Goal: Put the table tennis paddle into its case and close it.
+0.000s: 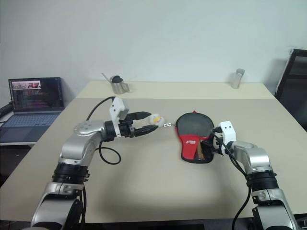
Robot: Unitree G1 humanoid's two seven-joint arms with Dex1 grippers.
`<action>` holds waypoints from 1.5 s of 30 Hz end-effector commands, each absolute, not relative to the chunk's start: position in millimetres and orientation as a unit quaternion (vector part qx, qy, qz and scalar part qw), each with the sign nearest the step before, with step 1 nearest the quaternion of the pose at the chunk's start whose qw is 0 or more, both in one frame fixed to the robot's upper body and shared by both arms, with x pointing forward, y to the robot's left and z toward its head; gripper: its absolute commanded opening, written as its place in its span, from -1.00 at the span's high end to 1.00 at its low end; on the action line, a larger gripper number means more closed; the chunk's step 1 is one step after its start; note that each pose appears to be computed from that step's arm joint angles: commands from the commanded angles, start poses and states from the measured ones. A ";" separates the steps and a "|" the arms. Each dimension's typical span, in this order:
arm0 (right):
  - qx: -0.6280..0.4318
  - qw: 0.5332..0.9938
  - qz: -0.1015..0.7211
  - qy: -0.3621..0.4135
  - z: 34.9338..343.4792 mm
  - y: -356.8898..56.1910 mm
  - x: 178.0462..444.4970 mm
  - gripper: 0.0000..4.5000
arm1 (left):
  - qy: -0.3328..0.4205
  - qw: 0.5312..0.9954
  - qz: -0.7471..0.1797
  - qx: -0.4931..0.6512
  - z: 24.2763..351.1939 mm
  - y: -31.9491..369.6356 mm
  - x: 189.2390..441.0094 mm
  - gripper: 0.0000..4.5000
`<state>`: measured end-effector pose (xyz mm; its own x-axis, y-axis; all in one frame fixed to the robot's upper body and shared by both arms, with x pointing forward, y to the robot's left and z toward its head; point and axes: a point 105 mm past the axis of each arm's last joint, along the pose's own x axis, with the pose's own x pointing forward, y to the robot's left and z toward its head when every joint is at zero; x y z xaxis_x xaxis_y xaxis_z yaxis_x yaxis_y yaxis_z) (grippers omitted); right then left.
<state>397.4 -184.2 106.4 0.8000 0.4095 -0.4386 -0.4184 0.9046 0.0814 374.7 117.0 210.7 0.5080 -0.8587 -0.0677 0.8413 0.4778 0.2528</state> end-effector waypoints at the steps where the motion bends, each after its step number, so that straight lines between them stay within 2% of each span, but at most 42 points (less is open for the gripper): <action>1: 0.002 0.943 0.225 0.243 99.8 -176.7 399.7 -0.99 | -0.062 0.853 -0.500 0.140 226.9 113.7 371.1 -0.62; 4: 0.005 0.941 0.223 0.253 94.2 -175.0 401.2 -0.99 | -0.060 0.852 -0.500 0.141 225.9 113.7 370.9 -0.62; 7: 0.011 0.941 0.212 0.264 88.6 -177.5 401.8 -0.72 | -0.059 0.853 -0.498 0.143 224.8 115.6 370.6 -0.62; 14: 0.012 0.937 0.217 0.274 82.6 -173.7 398.1 0.34 | -0.045 0.858 -0.490 0.146 217.1 125.9 368.9 -0.62; 19: 0.010 0.933 0.228 0.278 77.8 -162.6 396.4 0.98 | -0.036 0.860 -0.487 0.147 211.7 132.3 366.4 -0.62; 23: 0.016 0.932 0.240 0.273 80.8 -153.2 397.2 0.99 | -0.023 0.863 -0.484 0.145 206.4 141.6 362.8 -0.62; 30: 0.031 0.919 0.310 0.241 105.1 -112.4 391.3 0.99 | 0.050 0.830 -0.546 0.105 189.0 167.4 323.4 -0.62; 34: 0.039 0.910 0.337 0.236 112.5 -91.4 386.5 0.99 | 0.076 0.822 -0.554 0.107 183.9 177.5 313.6 -0.62; 41: 0.063 0.899 0.358 0.243 113.3 -65.9 374.8 0.99 | 0.091 0.811 -0.570 0.096 179.4 172.9 302.5 -0.62; 45: 0.085 0.890 0.365 0.260 111.8 -55.9 355.2 0.99 | 0.098 0.798 -0.587 0.090 176.4 167.4 290.0 -0.62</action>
